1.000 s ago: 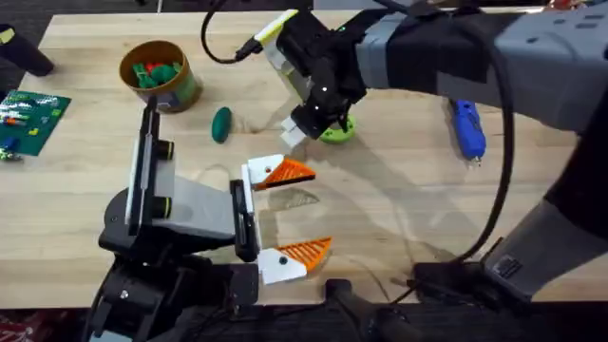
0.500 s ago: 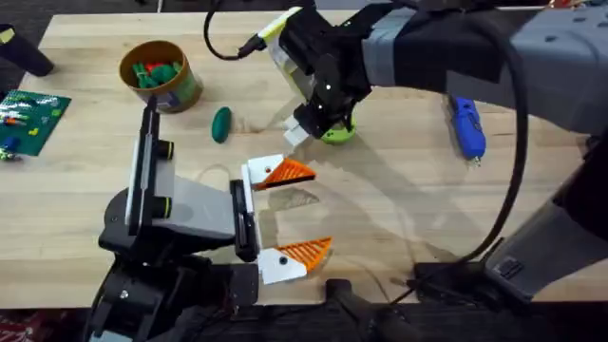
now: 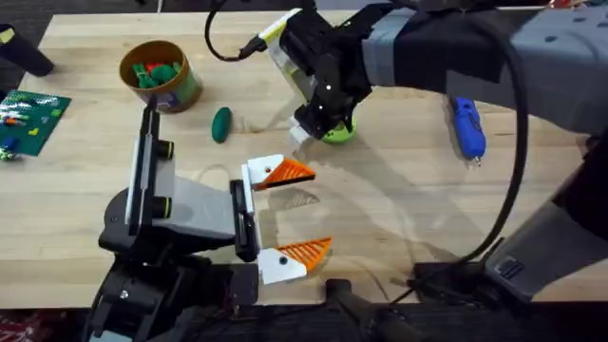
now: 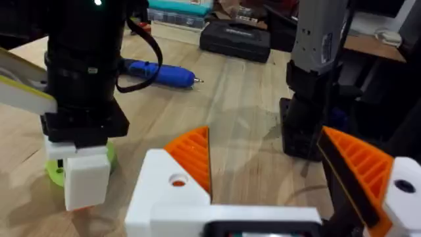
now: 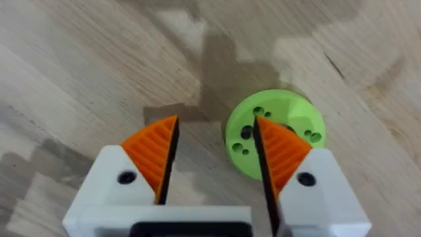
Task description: Pick up the gripper from the table and insert it into the empty holder that is missing its gripper. Then pick up a screw, insert it into the mounting hole, and use the screwdriver to tighten it. Finally, clean up the table by picking up the vegetable and placing it into the bucket.
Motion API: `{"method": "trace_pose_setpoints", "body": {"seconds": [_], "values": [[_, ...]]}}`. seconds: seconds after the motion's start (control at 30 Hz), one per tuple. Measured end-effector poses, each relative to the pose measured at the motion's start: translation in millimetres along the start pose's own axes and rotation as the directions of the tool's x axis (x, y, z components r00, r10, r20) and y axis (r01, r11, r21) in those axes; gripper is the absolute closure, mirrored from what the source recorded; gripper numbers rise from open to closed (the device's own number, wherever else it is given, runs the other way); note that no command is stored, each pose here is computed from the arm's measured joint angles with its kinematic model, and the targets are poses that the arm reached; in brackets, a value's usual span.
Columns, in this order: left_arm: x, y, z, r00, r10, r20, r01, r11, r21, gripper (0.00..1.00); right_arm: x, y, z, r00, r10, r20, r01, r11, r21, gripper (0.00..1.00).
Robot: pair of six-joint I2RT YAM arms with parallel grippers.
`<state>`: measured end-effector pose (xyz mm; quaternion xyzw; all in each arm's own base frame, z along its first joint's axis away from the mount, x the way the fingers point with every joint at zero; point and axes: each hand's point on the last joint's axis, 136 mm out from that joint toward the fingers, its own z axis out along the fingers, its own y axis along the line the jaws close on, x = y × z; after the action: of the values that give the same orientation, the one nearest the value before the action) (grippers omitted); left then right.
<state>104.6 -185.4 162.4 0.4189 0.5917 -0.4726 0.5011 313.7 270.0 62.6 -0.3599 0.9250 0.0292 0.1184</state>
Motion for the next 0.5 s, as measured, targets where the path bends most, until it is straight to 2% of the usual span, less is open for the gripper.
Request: {"method": "trace_pose_setpoints", "body": {"seconds": [0.17, 0.5], "values": [[0.0, 0.0, 0.0, 1.000, 0.000, 0.000, 0.000, 1.000, 0.000, 0.015, 0.2, 0.0, 0.0, 1.000, 0.000, -0.001, 0.000, 1.000, 0.000, 0.340], [0.0, 0.0, 0.0, 1.000, 0.000, 0.000, 0.000, 1.000, 0.000, 0.015, 0.2, -1.8, 0.1, 1.000, 0.005, -0.001, -0.005, 1.000, 0.001, 0.335]]}}
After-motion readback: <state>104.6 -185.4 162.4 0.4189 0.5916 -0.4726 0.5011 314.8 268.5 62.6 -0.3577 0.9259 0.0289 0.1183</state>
